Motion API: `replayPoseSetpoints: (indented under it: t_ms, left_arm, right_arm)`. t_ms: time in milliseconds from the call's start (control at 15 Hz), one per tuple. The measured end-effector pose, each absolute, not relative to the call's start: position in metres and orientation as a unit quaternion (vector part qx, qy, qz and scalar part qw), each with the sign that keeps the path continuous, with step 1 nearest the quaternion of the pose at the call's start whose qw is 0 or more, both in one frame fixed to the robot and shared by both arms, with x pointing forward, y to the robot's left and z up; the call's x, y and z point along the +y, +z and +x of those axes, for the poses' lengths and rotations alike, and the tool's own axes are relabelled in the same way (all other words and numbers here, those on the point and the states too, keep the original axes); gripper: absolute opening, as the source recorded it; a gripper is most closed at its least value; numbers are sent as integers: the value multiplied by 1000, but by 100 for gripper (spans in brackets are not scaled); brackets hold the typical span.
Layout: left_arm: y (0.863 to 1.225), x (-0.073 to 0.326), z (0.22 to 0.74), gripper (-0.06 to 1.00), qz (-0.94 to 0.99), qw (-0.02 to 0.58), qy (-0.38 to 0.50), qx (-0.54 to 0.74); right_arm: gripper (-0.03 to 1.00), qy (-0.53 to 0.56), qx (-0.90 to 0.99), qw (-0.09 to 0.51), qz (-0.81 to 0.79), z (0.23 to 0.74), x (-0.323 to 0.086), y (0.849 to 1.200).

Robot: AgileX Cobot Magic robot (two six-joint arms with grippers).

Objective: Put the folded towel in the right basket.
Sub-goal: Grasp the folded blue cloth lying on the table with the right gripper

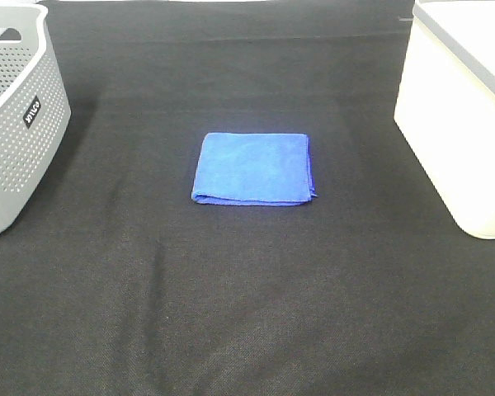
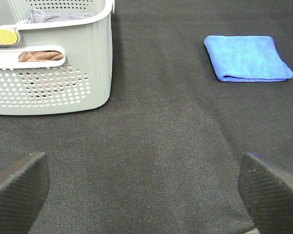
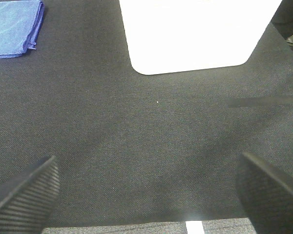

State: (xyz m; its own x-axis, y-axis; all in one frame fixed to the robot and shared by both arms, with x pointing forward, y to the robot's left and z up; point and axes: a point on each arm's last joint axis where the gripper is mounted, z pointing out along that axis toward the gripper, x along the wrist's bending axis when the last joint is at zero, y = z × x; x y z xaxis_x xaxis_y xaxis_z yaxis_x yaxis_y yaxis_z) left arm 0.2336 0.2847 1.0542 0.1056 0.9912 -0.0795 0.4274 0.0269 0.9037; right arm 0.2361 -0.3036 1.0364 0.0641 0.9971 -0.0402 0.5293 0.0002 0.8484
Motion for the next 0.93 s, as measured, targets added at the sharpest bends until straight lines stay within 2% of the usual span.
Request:
replayPoseSetpoints:
  t_ms: [933]
  left_arm:
    - [1054, 285, 234, 97, 612, 422, 334, 579]
  right_arm:
    - [95, 319, 605, 366, 631, 236, -304, 1036]
